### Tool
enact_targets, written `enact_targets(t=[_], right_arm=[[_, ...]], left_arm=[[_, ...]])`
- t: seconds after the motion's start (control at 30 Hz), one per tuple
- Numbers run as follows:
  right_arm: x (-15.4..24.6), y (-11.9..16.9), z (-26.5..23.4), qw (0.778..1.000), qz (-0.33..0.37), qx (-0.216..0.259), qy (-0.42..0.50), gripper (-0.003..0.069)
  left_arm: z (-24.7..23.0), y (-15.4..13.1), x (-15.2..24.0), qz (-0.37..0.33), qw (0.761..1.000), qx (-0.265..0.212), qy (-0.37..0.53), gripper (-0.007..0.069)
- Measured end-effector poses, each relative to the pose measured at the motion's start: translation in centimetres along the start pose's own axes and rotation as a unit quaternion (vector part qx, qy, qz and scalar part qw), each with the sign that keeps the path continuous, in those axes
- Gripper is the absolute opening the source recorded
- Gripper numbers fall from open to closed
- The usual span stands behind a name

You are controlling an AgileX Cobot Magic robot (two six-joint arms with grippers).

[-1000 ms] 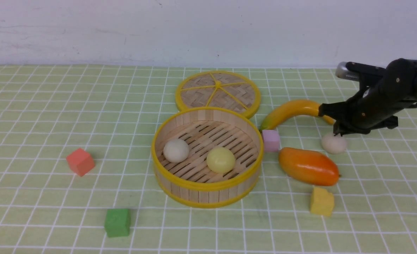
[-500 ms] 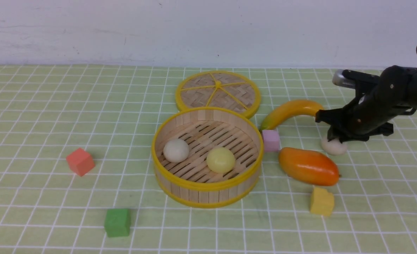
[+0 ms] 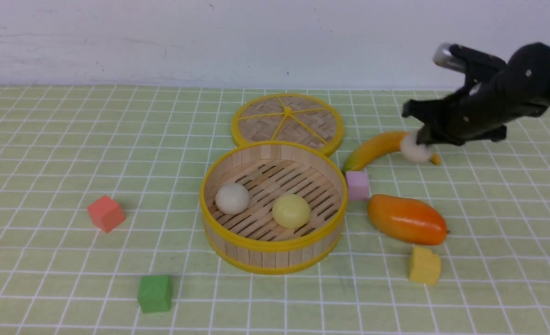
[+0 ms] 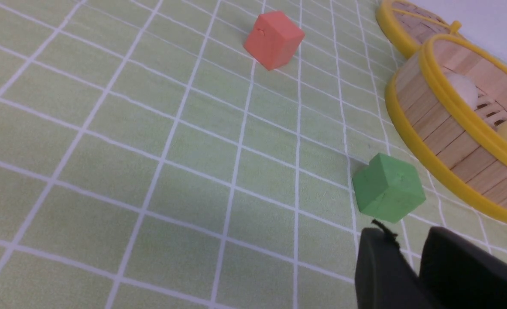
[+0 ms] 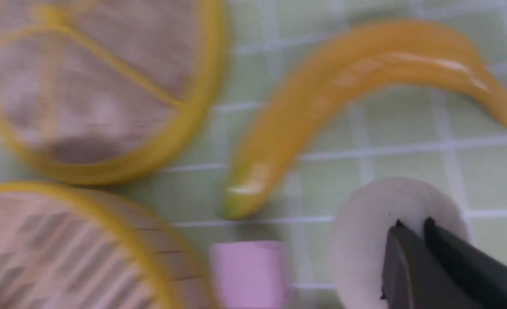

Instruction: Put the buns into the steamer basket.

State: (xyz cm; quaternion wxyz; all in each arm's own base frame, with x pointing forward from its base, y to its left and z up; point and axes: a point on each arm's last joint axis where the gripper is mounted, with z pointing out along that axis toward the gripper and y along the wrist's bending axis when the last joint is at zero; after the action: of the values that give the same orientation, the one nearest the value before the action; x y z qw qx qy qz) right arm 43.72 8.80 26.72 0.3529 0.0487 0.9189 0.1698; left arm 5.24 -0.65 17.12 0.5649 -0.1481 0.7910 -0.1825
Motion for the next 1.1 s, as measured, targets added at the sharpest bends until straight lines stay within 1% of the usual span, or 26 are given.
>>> enact_targets(t=[0.07, 0.13, 0.23, 0.3, 0.33, 0.43, 0.53, 0.57, 0.63, 0.73, 0.77, 0.8, 0.87, 0.9, 0.93, 1.0, 1.07, 1.1], right_arm=[[0.2, 3.0, -0.1, 0.999, -0.029, -0.034, -0.002, 0.0002], [1.0, 5.3, 0.1, 0.996, -0.060, -0.059, 0.002, 0.0002], [2.7, 8.2, 1.4, 0.991, -0.107, -0.084, 0.008, 0.0002], [3.4, 9.1, 2.0, 0.988, -0.122, -0.091, 0.008, 0.0002], [4.6, 9.9, 3.4, 0.986, -0.137, -0.095, 0.016, 0.0003], [5.8, 10.4, 5.0, 0.985, -0.144, -0.095, 0.025, 0.0013], [7.1, 10.1, 7.2, 0.986, -0.136, -0.088, 0.037, 0.0071], [7.1, 10.1, 7.2, 0.986, -0.135, -0.087, 0.038, 0.0071], [7.1, 10.0, 7.4, 0.987, -0.129, -0.086, 0.036, 0.0162], [6.9, 10.1, 6.9, 0.986, -0.141, -0.083, 0.035, 0.0277], [6.9, 10.1, 6.8, 0.986, -0.141, -0.083, 0.035, 0.0285], [6.7, 10.2, 6.0, 0.984, -0.153, -0.081, 0.043, 0.0347], [6.2, 10.3, 4.3, 0.981, -0.170, -0.073, 0.055, 0.0410], [6.2, 10.3, 4.0, 0.981, -0.173, -0.070, 0.060, 0.0414], [5.5, 10.4, 1.8, 0.978, -0.187, -0.058, 0.065, 0.0447], [5.2, 10.3, 0.5, 0.977, -0.195, -0.042, 0.074, 0.0457], [4.4, 9.8, -3.4, 0.977, -0.194, 0.002, 0.090, 0.0452], [4.2, 9.6, -4.9, 0.977, -0.189, 0.018, 0.097, 0.0437]], left_arm=[[0.0, 0.0, 0.0, 0.000, 1.000, 0.000, 0.000, 0.0144], [0.0, 0.0, 0.0, 0.000, 1.000, 0.000, 0.000, 0.0144], [0.0, 0.0, 0.0, 0.000, 1.000, 0.000, 0.000, 0.0146], [0.0, 0.0, 0.0, 0.000, 1.000, 0.000, 0.000, 0.0146], [0.0, 0.0, 0.0, 0.000, 1.000, 0.000, 0.000, 0.0148], [0.0, 0.0, 0.0, 0.000, 1.000, 0.000, 0.000, 0.0147], [0.0, 0.0, 0.0, 0.000, 1.000, 0.000, 0.000, 0.0152], [0.0, 0.0, 0.0, 0.000, 1.000, 0.000, 0.000, 0.0152], [0.0, 0.0, 0.0, 0.000, 1.000, 0.000, 0.000, 0.0155], [0.0, 0.0, 0.0, 0.000, 1.000, 0.000, 0.000, 0.0162], [0.0, 0.0, 0.0, 0.000, 1.000, 0.000, 0.000, 0.0162], [0.0, 0.0, 0.0, 0.000, 1.000, 0.000, 0.000, 0.0164], [0.0, 0.0, 0.0, 0.000, 1.000, 0.000, 0.000, 0.0165], [0.0, 0.0, 0.0, 0.000, 1.000, 0.000, 0.000, 0.0165], [0.0, 0.0, 0.0, 0.000, 1.000, 0.000, 0.000, 0.0165], [0.0, 0.0, 0.0, 0.000, 1.000, 0.000, 0.000, 0.0165], [0.0, 0.0, 0.0, 0.000, 1.000, 0.000, 0.000, 0.0166], [0.0, 0.0, 0.0, 0.000, 1.000, 0.000, 0.000, 0.0167]])
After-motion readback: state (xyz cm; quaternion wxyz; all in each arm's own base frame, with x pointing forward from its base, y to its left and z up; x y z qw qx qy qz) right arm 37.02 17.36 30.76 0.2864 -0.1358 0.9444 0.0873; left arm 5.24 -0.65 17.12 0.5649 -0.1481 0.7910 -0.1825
